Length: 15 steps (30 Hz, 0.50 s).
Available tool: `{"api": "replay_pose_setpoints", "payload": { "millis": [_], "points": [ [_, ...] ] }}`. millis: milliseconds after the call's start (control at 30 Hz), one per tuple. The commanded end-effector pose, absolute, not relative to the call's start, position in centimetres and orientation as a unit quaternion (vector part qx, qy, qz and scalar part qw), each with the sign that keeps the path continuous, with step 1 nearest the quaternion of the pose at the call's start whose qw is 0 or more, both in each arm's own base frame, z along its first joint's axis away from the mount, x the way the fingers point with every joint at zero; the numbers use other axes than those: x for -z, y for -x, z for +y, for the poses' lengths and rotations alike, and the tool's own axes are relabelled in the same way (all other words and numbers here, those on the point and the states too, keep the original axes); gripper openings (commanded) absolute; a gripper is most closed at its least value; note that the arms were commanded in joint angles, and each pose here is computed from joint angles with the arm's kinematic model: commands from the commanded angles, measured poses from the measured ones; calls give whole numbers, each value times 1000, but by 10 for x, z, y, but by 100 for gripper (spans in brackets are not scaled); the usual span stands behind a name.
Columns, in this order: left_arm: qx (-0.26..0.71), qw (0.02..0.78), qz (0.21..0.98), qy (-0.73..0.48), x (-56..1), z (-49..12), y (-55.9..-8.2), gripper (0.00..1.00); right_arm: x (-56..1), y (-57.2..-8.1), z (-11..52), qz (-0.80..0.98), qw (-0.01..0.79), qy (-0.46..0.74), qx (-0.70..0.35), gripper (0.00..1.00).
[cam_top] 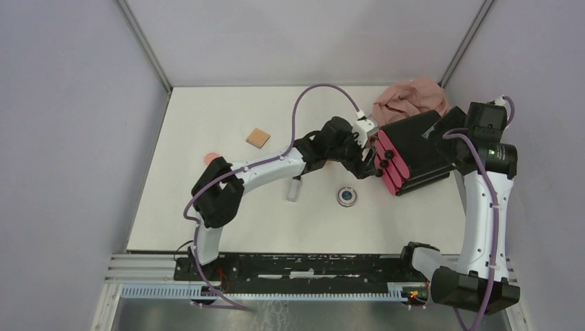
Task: Organize the makeup
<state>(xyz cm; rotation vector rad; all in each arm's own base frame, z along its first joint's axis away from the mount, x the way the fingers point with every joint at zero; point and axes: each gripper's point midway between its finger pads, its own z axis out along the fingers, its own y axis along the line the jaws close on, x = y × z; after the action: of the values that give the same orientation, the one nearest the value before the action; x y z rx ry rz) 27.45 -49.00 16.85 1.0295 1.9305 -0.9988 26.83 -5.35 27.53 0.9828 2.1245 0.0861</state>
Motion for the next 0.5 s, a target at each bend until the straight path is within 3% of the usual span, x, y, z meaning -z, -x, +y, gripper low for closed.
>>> {"api": "replay_pose_setpoints", "payload": {
  "millis": [0,167,333,467],
  "points": [
    [401,430,680,-438,-211,-527,-292,84,-298,-261,-49,822,418,-383,-54,99],
    [407,448,676,-419,-215,-547,-303,81,-300,-251,-44,819,422,-385,-64,99],
    [397,441,679,-432,-203,-559,-311,70,-299,-248,-42,821,419,-382,-66,99],
    [408,429,680,-433,-201,-567,-310,70,-295,-246,-42,828,411,-376,-61,99]
  ]
}}
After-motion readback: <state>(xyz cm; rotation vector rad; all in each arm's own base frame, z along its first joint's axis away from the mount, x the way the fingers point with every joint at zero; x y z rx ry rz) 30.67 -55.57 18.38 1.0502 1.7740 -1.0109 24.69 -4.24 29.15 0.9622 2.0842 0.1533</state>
